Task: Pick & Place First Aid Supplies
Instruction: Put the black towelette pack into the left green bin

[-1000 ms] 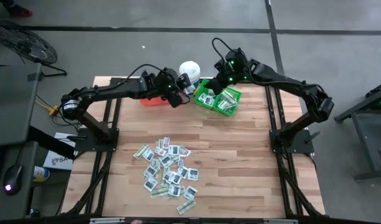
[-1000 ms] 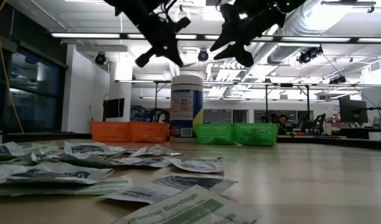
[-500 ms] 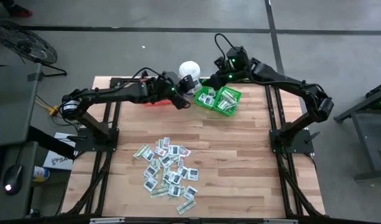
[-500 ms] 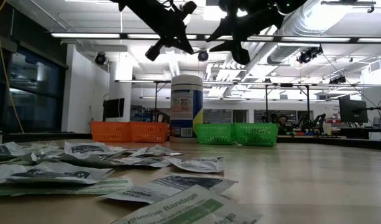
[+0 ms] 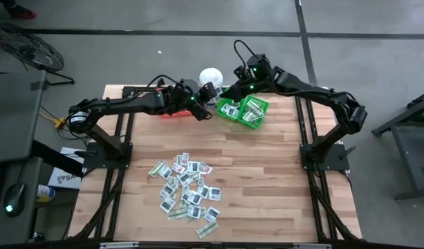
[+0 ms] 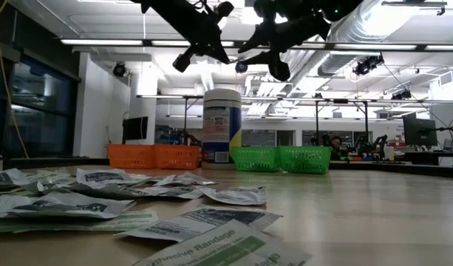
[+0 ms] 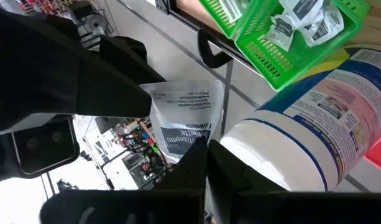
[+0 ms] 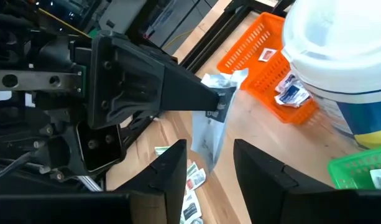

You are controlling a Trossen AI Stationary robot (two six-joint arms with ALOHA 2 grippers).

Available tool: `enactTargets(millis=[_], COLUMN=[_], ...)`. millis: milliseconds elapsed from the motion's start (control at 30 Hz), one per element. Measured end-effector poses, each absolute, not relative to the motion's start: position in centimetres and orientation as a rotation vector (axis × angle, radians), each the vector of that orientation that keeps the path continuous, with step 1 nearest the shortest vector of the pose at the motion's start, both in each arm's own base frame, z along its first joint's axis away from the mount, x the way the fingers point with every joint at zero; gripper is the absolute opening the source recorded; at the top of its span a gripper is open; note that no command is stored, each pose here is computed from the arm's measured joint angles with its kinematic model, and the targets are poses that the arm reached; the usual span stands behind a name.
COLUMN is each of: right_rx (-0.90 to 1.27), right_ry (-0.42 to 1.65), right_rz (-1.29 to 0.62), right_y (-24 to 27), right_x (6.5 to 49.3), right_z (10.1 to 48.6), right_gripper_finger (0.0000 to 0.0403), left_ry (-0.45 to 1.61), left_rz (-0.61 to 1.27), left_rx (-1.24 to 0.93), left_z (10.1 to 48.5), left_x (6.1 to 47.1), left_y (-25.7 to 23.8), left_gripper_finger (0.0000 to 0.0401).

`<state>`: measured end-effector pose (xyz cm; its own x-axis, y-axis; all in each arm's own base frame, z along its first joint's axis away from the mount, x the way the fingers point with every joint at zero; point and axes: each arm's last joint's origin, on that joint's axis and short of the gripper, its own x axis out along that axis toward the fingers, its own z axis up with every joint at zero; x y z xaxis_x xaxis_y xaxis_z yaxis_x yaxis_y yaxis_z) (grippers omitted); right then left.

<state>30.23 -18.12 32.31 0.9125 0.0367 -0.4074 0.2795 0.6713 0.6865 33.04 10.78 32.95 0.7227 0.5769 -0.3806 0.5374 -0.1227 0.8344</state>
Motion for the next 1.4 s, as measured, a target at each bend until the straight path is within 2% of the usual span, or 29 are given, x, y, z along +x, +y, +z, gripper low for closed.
enactTargets(millis=[133,433,800,933,1200,1400], right_rx=[0.81,0.77,0.726,0.722,0.724,0.716], right_ry=[0.407,0.404,0.406,0.407,0.475,0.609], right_rz=[-0.141,-0.162,-0.151,-0.152,-0.237,-0.323], right_y=[-18.1,-18.2,-18.2,-18.2,-19.2,-20.0], right_x=[30.2,30.2,30.3,30.2,29.0,27.2], right_z=[32.3,32.3,32.3,32.3,31.6,30.5], right_gripper_finger=[0.0104,0.0008,0.0001,0.0001,0.0001,0.0], left_ry=[0.881,0.856,0.838,0.829,0.904,0.945], left_rz=[0.043,0.036,0.054,0.076,0.156,0.27], left_rx=[1.774,1.774,1.718,1.667,1.637,1.509], left_z=[32.9,33.0,33.0,33.0,33.5,34.8], left_x=[33.0,33.1,33.1,33.1,32.5,30.7], left_y=[10.8,10.8,10.8,10.8,10.8,11.0], left_gripper_finger=[0.0,0.0,0.0006,0.0044,0.0156,0.0191])
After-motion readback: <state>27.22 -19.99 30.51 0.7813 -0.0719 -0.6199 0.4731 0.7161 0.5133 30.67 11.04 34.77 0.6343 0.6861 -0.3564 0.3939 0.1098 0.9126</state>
